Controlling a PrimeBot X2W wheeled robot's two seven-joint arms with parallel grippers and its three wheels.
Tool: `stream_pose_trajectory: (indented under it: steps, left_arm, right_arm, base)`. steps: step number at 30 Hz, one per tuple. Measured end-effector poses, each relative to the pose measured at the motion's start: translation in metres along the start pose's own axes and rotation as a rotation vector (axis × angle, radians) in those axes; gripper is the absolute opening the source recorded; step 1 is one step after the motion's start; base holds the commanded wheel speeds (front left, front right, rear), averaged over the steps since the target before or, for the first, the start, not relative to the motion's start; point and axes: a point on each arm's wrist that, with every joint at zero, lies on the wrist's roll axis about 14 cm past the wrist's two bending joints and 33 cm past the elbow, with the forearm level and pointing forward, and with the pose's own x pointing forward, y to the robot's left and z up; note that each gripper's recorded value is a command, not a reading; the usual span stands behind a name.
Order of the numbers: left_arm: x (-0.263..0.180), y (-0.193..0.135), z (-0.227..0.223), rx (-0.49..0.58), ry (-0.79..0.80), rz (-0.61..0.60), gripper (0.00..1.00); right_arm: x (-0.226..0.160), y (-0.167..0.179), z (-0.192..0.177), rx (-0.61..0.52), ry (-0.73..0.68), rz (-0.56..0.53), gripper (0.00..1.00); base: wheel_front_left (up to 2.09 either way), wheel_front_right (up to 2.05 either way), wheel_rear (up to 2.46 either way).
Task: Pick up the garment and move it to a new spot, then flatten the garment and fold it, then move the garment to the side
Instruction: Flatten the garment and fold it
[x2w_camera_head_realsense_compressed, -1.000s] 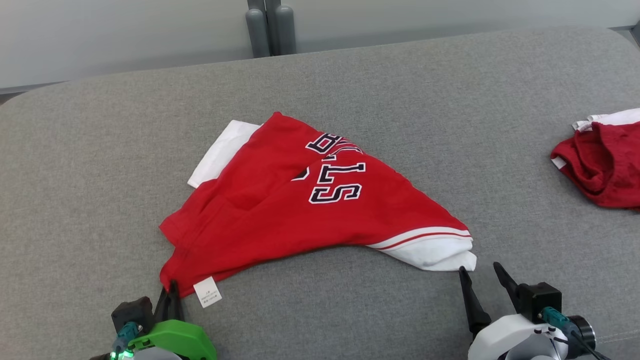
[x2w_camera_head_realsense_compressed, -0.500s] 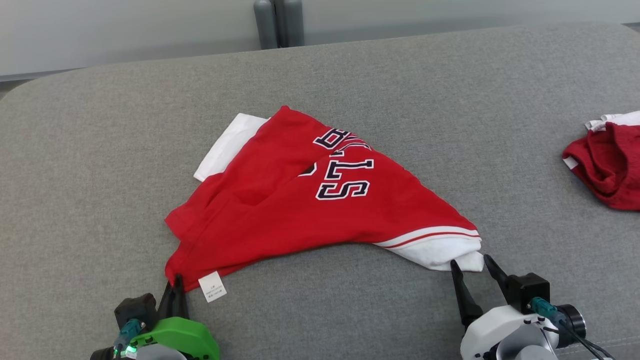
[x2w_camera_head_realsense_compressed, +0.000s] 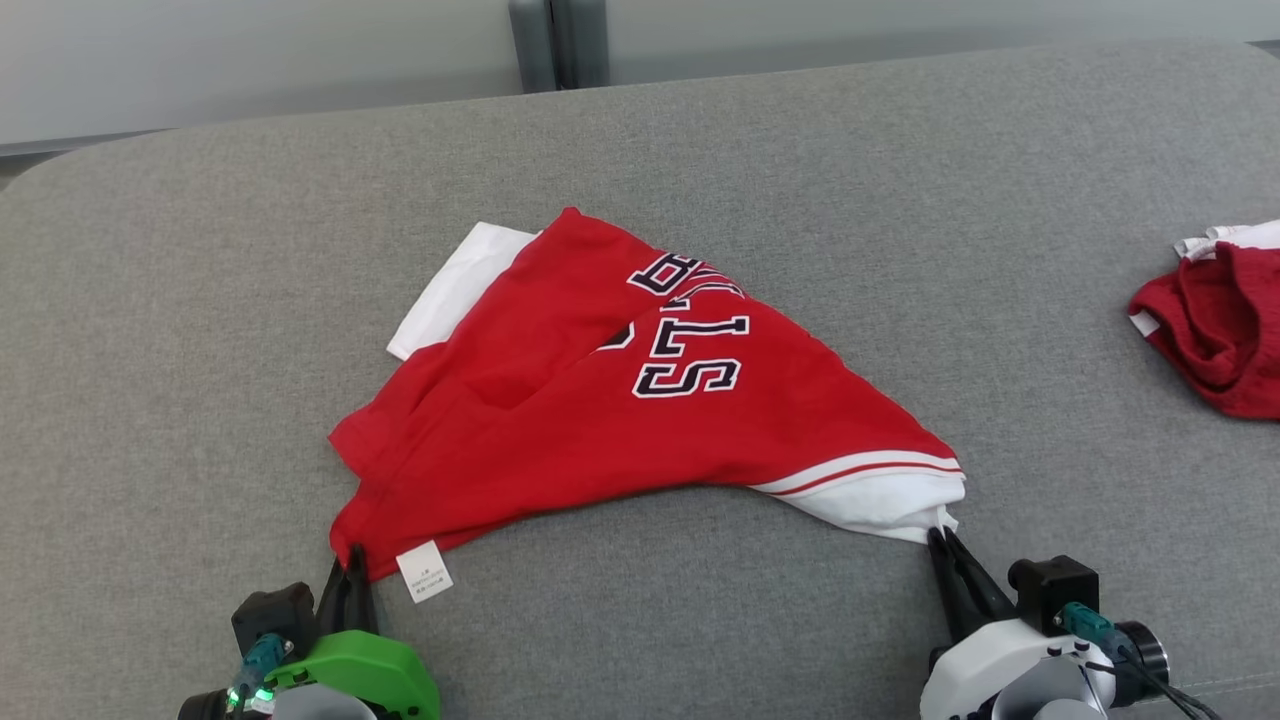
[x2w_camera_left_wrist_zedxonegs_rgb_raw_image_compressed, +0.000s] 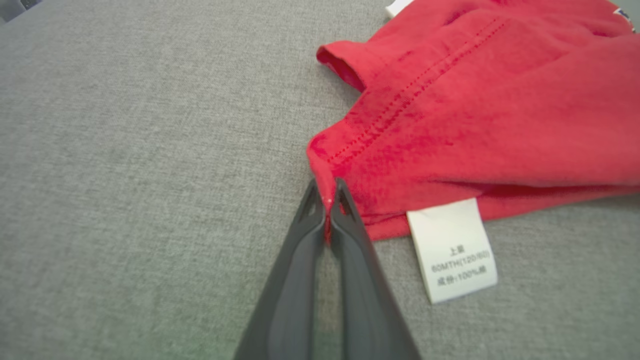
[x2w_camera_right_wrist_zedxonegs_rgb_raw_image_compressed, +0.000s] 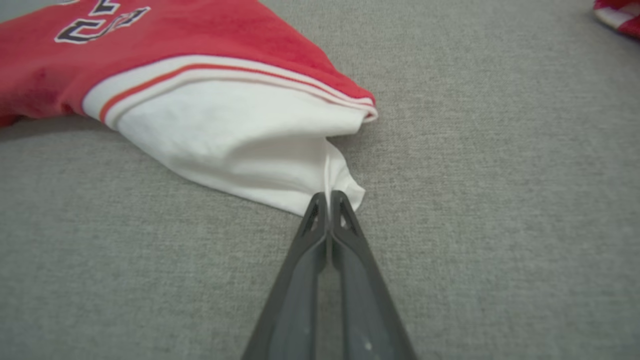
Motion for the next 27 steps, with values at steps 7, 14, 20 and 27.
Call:
stream_pose_trajectory:
  steps: [7,14,20,27]
  left_arm:
    - [0.003,-0.005,0.022,0.007,-0.069,-0.017,0.0]
    - [-0.002,-0.022,0.093,0.024,-0.288,-0.081,0.0]
    - [-0.016,-0.045,0.197,0.106,-0.584,-0.173,0.0]
    - [-0.052,-0.066,0.32,0.253,-0.915,-0.244,0.0]
  right_arm:
    - [0.004,0.003,0.029,0.016,-0.092,0.007,0.0]
    - [-0.003,0.013,0.098,0.078,-0.315,0.041,0.0]
    - [-0.021,0.011,0.188,0.103,-0.584,0.059,0.0]
    - [-0.06,0.001,0.306,0.057,-0.918,0.094,0.0]
  base:
    - [0.0,0.0,0.0]
    - [0.0,0.0,0.0]
    - [0.0,0.0,0.0]
    - [0.0,0.0,0.0]
